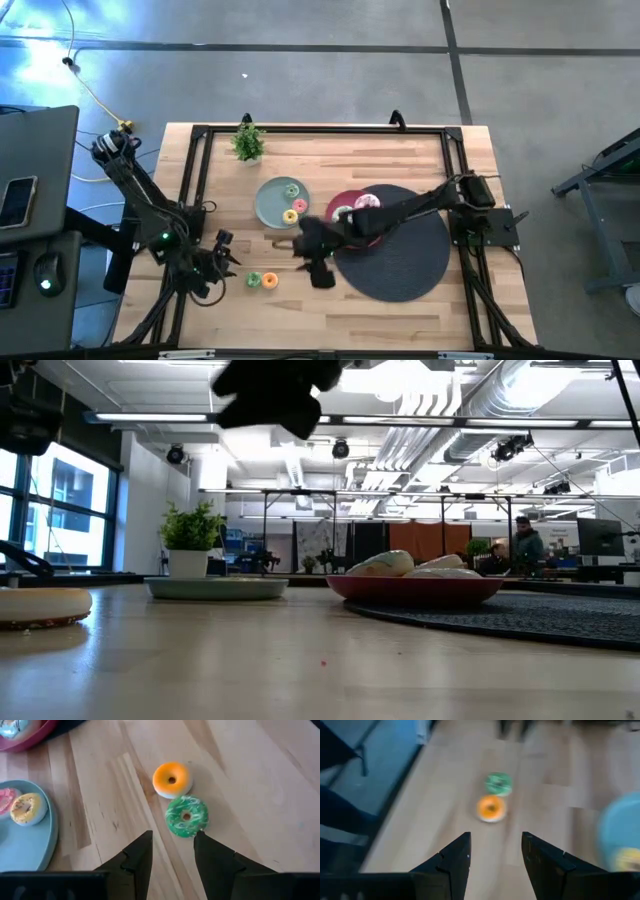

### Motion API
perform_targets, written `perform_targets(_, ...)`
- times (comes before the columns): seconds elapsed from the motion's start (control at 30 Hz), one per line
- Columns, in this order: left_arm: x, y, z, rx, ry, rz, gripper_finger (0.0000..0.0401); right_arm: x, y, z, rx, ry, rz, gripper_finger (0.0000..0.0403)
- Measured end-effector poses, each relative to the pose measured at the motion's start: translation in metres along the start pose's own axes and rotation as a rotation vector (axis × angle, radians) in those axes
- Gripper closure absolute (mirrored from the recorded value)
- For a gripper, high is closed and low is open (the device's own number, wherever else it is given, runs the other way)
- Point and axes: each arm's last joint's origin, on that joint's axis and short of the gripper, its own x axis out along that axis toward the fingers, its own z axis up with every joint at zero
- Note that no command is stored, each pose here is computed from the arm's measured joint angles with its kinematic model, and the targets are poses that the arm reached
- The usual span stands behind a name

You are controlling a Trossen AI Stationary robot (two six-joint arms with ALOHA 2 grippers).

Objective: Pick & Place donuts
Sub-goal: Put the small brown donut on the blue plate

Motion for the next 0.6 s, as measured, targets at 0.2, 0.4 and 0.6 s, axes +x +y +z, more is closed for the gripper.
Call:
perform_targets(0.2,0.011,-0.007,-0.004,0.118,-0.065,-0.081,0.0263,0.034,0.009,-0.010,0.284,-0.050,0.038,0.0238)
perform_targets(0.4,0.026,-0.016,-0.008,0.177,-0.008,-0.125,0.0263,0.069,0.013,-0.022,0.601,-0.079,0.152,0.0238)
perform_targets(0.6,0.046,-0.030,-0.023,0.132,0.168,-0.244,0.0263,0.079,0.029,-0.025,0.666,-0.143,0.138,0.0238)
